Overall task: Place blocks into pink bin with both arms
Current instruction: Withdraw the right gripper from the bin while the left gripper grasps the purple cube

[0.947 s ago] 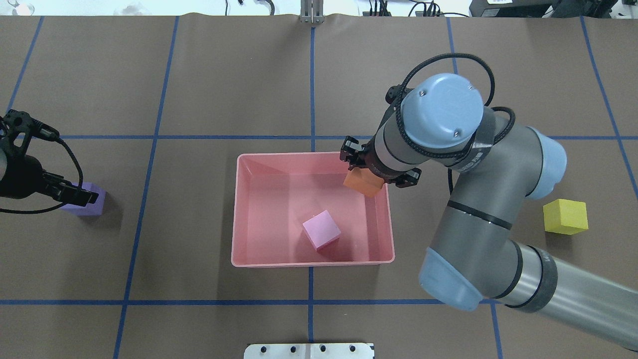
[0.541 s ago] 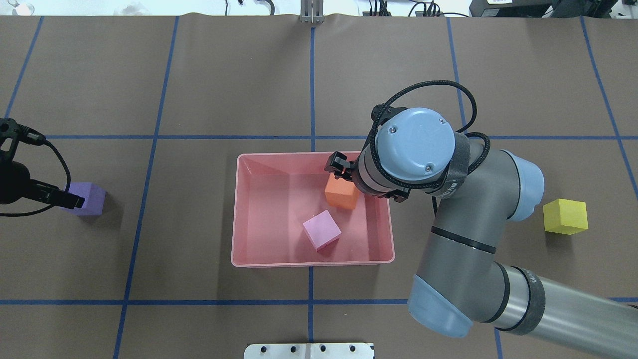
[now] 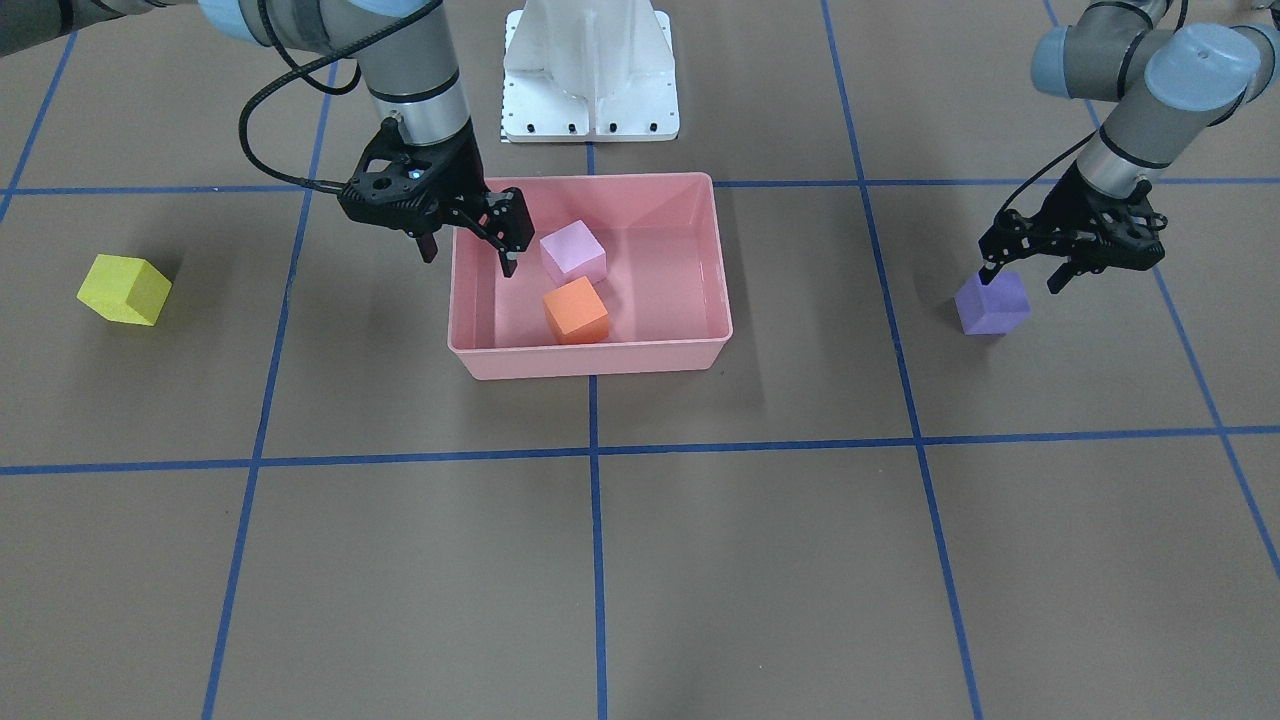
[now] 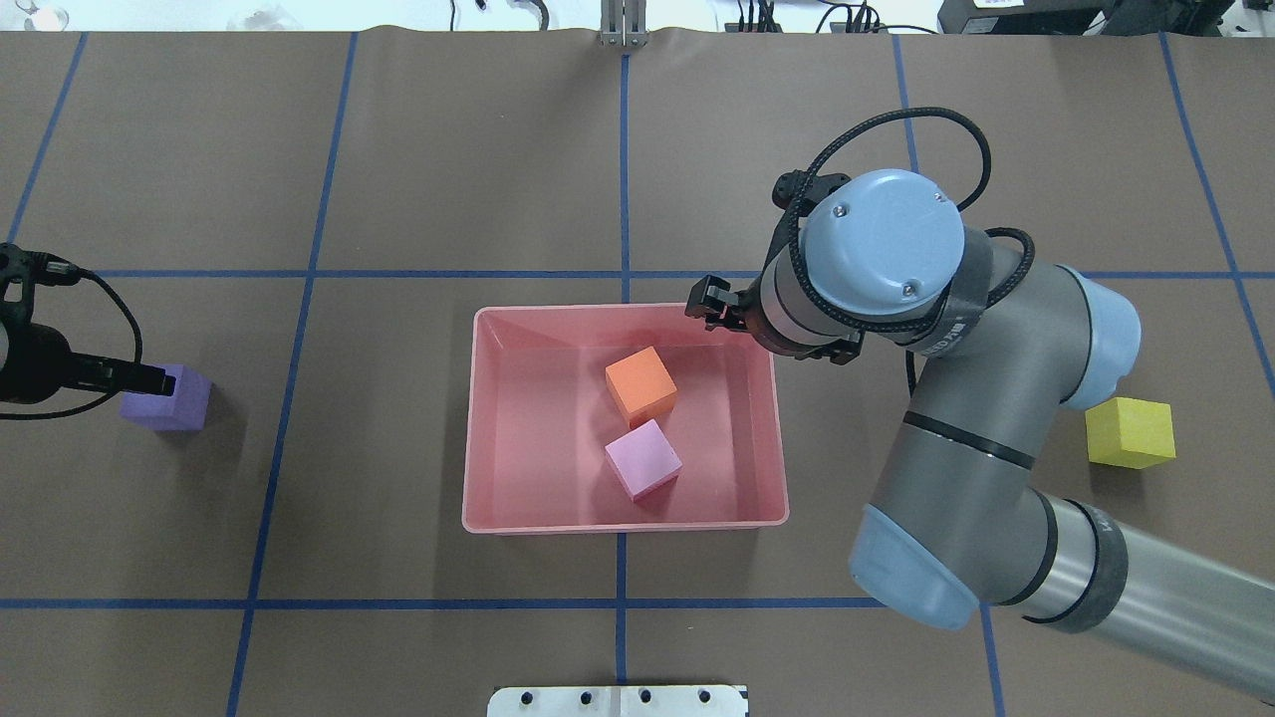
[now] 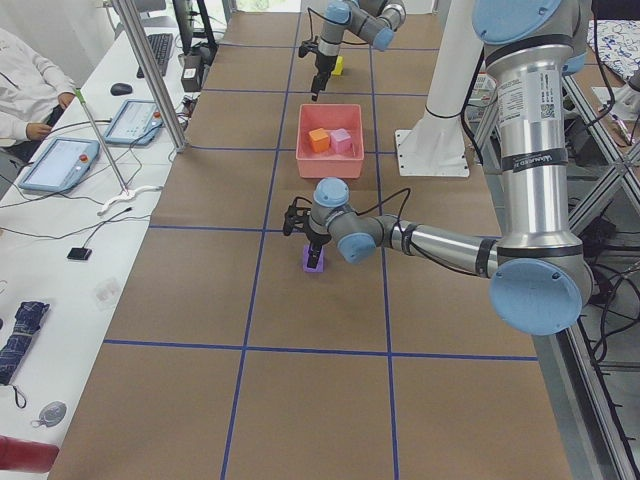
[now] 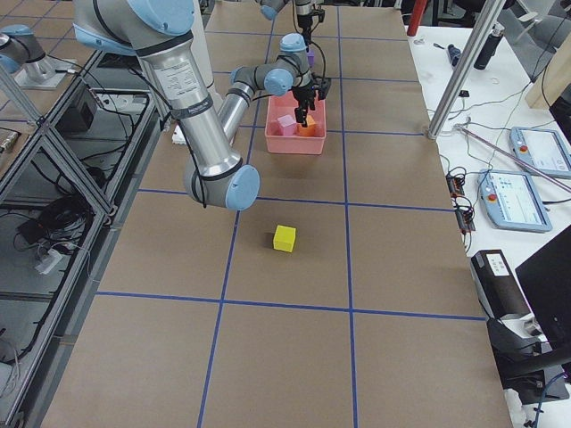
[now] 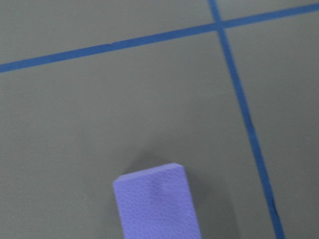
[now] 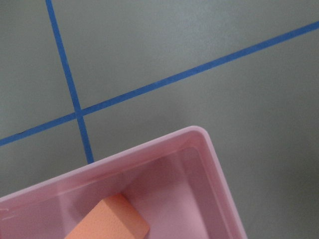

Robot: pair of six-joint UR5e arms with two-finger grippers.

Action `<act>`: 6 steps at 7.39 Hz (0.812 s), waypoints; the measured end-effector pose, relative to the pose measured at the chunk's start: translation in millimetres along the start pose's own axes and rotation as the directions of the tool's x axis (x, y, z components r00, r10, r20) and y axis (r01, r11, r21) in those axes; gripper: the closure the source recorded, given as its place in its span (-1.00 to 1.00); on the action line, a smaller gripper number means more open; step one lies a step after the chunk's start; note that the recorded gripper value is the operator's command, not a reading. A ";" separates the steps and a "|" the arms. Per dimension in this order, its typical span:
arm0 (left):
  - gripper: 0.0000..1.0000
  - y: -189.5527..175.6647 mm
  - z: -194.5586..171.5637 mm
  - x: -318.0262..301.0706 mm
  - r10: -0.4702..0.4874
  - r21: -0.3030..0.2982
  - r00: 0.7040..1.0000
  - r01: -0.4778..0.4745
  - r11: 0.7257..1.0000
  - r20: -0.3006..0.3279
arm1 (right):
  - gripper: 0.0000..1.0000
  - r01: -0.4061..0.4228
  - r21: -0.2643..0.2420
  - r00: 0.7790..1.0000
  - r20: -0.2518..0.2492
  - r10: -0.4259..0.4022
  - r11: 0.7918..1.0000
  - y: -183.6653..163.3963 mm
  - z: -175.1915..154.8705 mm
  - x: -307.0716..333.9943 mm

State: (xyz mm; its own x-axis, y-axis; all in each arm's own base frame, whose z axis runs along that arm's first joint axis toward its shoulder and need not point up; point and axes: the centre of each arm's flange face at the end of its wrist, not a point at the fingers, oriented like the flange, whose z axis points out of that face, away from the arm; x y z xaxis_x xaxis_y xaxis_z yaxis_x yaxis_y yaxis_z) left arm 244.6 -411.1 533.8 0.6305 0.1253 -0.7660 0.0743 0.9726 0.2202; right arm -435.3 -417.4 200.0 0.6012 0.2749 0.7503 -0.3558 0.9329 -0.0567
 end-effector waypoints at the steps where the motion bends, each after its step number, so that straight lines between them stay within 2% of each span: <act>1: -1.00 -2.8 5.0 2.2 0.000 0.001 1.000 0.000 1.000 -0.003 | -1.00 0.034 -0.003 0.999 0.000 -0.034 0.999 -8.8 -6.0 13.1; 4: -1.00 -3.1 28.5 6.1 0.010 -0.015 1.000 -0.010 1.000 0.013 | -1.00 0.134 -0.024 0.991 -0.021 -0.134 0.991 -27.6 -6.4 47.0; 5: -0.80 -2.5 42.7 10.2 0.020 -0.018 0.999 -0.019 1.000 0.028 | -1.00 0.173 -0.039 0.984 -0.027 -0.174 0.984 -39.7 -6.6 60.6; 6: 0.29 -1.3 52.1 13.6 0.028 -0.023 0.999 -0.027 0.999 0.036 | -1.00 0.209 -0.059 0.977 -0.029 -0.211 0.976 -55.1 -8.7 76.9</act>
State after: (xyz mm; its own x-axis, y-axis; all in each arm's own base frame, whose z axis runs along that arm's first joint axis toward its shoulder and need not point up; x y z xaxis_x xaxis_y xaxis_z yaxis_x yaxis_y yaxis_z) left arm 293.3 -420.8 554.5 0.6596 0.1451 -0.7375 0.0395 0.9731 0.2268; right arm -363.3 -445.6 255.1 0.6833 0.0790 0.7259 -0.1801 0.9817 0.0626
